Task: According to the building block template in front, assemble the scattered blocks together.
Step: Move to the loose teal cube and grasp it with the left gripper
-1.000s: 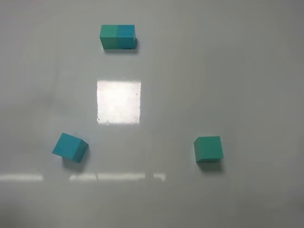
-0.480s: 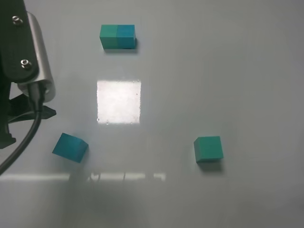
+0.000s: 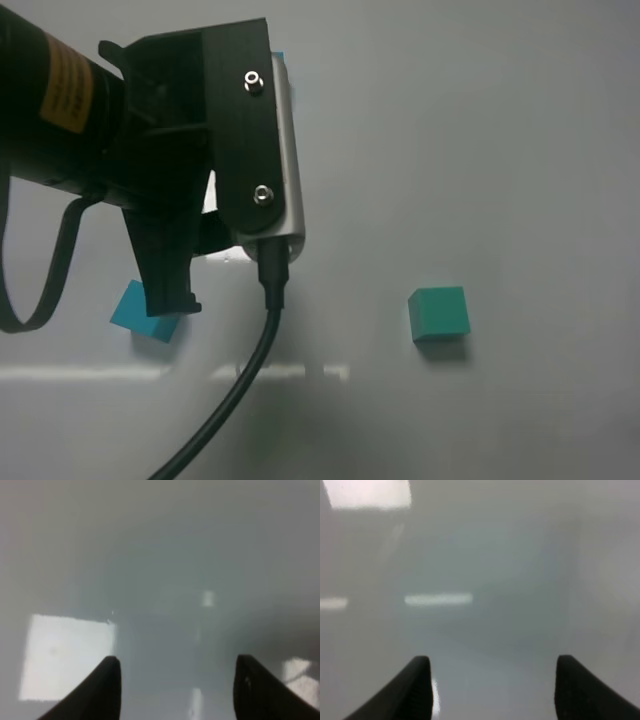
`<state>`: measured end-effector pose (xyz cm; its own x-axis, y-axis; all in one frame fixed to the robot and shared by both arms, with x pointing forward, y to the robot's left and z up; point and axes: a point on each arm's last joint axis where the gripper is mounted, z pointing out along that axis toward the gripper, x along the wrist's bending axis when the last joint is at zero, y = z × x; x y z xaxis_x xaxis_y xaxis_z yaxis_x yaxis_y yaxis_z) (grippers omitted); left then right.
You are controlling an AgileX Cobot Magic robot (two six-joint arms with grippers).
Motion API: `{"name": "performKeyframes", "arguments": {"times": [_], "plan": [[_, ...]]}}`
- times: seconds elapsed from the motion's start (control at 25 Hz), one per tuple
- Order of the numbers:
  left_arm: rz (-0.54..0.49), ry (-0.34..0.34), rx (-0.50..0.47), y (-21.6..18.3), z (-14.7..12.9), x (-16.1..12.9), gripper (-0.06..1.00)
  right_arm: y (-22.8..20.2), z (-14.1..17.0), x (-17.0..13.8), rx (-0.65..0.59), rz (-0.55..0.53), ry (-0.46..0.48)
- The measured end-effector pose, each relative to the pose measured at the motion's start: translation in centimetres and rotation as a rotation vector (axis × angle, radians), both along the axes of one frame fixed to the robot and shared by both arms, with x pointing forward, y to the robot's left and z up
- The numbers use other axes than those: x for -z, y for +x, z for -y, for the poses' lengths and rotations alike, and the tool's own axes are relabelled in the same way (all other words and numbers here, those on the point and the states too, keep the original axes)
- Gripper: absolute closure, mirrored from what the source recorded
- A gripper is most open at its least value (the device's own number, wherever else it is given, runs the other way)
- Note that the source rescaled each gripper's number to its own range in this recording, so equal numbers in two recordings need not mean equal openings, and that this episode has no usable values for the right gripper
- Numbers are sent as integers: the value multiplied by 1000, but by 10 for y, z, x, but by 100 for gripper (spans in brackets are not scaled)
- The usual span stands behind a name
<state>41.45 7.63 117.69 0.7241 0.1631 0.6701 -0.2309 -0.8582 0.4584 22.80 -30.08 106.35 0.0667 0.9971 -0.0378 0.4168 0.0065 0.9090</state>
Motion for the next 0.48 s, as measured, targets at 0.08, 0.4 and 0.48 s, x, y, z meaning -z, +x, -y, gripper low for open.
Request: {"name": "performKeyframes", "arguments": {"times": [0.08,0.4,0.48], "plan": [[15,-20,25,1,8,2,80,0,0,0,0,0,0],[17,-48,64,4,24,9,80,0,0,0,0,0,0],[6,-51,84,2,31,13,80,0,0,0,0,0,0]]}}
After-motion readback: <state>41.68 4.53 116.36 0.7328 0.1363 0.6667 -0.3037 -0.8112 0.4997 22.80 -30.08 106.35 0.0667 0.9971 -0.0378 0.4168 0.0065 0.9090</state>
